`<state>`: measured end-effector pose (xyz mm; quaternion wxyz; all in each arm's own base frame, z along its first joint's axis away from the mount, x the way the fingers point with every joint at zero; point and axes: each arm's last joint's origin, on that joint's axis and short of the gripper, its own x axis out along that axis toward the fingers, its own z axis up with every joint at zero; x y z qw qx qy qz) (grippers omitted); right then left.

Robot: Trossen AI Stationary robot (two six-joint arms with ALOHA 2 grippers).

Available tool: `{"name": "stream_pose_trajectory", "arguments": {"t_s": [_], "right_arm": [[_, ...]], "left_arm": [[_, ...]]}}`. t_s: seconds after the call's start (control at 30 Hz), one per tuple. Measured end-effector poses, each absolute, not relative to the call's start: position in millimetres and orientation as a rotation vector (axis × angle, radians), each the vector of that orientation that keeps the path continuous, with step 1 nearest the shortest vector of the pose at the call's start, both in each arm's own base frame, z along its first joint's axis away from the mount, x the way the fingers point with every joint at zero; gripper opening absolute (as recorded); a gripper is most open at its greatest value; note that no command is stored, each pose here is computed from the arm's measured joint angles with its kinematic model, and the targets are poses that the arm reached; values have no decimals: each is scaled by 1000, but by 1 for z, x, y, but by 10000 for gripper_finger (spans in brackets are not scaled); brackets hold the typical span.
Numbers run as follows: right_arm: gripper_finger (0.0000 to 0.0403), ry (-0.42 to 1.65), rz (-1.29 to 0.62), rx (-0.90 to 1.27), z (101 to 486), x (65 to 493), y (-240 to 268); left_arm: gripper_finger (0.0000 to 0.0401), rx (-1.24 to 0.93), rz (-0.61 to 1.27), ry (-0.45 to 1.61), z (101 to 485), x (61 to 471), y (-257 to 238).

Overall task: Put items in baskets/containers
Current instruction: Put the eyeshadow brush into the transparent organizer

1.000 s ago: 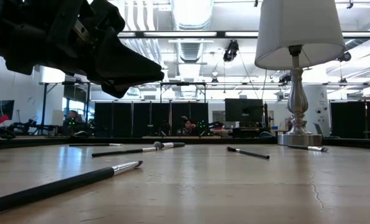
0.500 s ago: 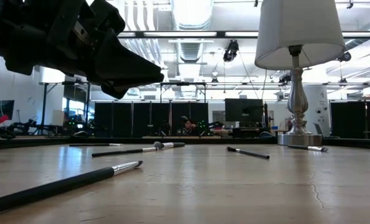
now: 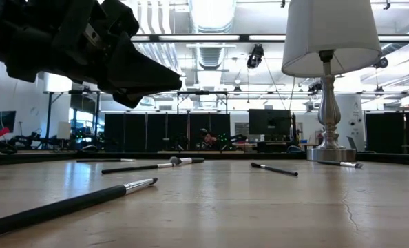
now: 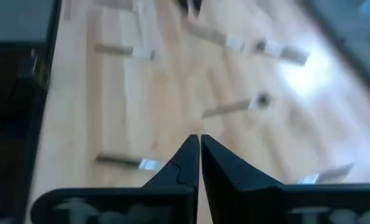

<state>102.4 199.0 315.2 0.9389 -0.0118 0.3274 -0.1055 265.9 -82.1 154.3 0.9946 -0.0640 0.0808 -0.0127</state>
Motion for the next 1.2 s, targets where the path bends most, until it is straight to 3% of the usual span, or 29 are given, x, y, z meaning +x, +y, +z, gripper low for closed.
{"name": "stream_pose_trajectory", "arguments": {"t_s": [0.23, 0.73, 1.2], "right_arm": [[8, 546, -150, -25, 302, 113, 173], [8, 191, 228, -41, 253, 176, 95], [8, 157, 8, -32, 223, 234, 48]], "left_arm": [[5, -113, -24, 174, 153, 266, -82], [0, -91, -24, 198, 151, 265, -82], [0, -85, -10, 249, 146, 264, -81]]}}
